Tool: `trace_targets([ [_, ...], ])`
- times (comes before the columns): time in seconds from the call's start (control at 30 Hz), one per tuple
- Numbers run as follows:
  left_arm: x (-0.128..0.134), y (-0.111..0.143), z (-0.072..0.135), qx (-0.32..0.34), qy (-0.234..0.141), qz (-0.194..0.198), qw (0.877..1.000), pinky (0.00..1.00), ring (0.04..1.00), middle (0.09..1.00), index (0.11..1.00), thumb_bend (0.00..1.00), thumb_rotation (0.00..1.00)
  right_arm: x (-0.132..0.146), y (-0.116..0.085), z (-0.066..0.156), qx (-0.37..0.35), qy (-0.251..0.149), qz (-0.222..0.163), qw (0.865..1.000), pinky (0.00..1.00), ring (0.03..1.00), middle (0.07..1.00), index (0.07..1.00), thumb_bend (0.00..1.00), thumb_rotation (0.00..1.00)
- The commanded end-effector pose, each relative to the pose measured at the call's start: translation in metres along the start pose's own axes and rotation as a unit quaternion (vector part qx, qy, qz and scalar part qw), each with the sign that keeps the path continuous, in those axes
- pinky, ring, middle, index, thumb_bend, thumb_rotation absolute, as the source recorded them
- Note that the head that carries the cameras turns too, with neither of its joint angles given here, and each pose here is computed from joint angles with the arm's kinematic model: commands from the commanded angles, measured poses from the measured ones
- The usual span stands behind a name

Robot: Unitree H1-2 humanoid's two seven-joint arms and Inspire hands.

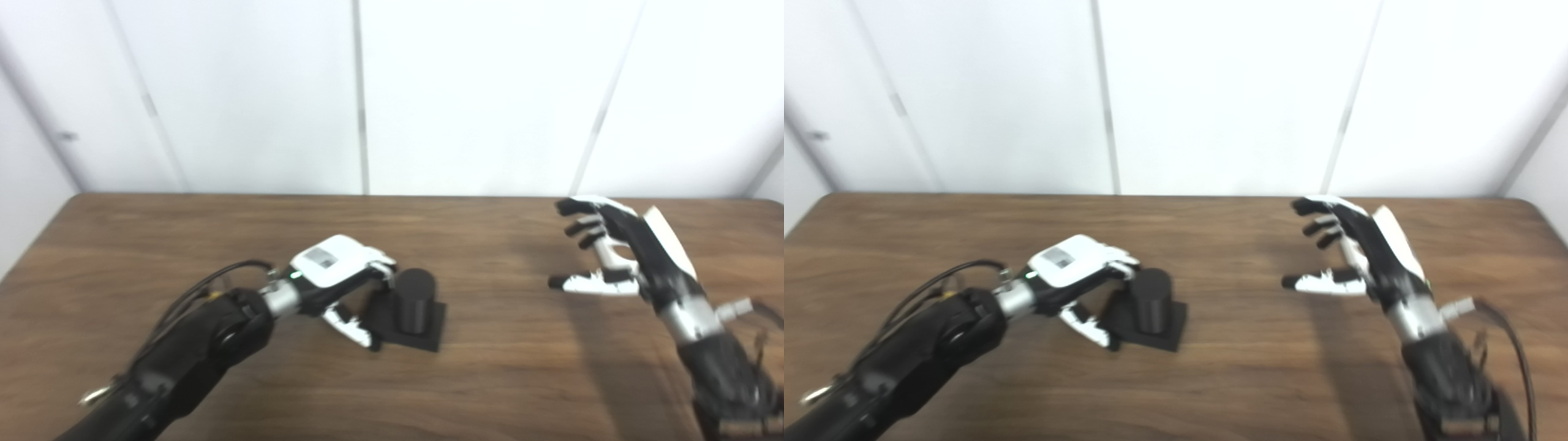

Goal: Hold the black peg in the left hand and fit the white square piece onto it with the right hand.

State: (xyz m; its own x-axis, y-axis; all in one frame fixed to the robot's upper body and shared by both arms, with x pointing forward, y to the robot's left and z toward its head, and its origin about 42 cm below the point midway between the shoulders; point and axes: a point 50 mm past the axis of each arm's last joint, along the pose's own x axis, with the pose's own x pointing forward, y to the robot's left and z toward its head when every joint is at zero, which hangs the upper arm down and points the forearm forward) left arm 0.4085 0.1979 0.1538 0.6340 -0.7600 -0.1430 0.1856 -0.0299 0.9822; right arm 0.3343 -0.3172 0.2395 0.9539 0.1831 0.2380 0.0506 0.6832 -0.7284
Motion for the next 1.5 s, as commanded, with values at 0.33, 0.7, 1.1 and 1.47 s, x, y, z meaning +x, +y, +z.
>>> trace_targets([
  [0.33, -0.034, -0.059, 0.008, 0.009, -0.014, -0.107, 0.994, 0.78, 0.845, 0.833, 0.489, 0.52, 0.07, 0.037, -0.04, 0.015, -0.188, 0.043, 0.075, 0.978, 0.62, 0.796, 0.853, 0.771, 0.86, 0.06],
  [0.7, -0.046, -0.07, -0.004, 0.011, -0.008, -0.116, 0.993, 0.79, 0.843, 0.83, 0.489, 0.52, 0.07, 0.059, -0.052, 0.004, -0.265, 0.116, 0.087, 0.953, 0.92, 0.931, 0.924, 0.818, 0.84, 0.05],
  [1.1, -0.055, -0.081, -0.018, 0.012, 0.001, -0.123, 0.992, 0.85, 0.898, 0.868, 0.49, 0.52, 0.08, 0.102, -0.055, -0.007, -0.342, 0.191, 0.089, 0.916, 0.92, 0.952, 0.955, 0.85, 0.87, 0.1],
  [1.47, -0.057, -0.085, -0.02, 0.012, -0.002, -0.125, 0.992, 0.87, 0.909, 0.878, 0.491, 0.52, 0.08, 0.116, -0.058, -0.026, -0.391, 0.245, 0.105, 0.881, 0.81, 0.912, 0.934, 0.863, 0.94, 0.16],
])
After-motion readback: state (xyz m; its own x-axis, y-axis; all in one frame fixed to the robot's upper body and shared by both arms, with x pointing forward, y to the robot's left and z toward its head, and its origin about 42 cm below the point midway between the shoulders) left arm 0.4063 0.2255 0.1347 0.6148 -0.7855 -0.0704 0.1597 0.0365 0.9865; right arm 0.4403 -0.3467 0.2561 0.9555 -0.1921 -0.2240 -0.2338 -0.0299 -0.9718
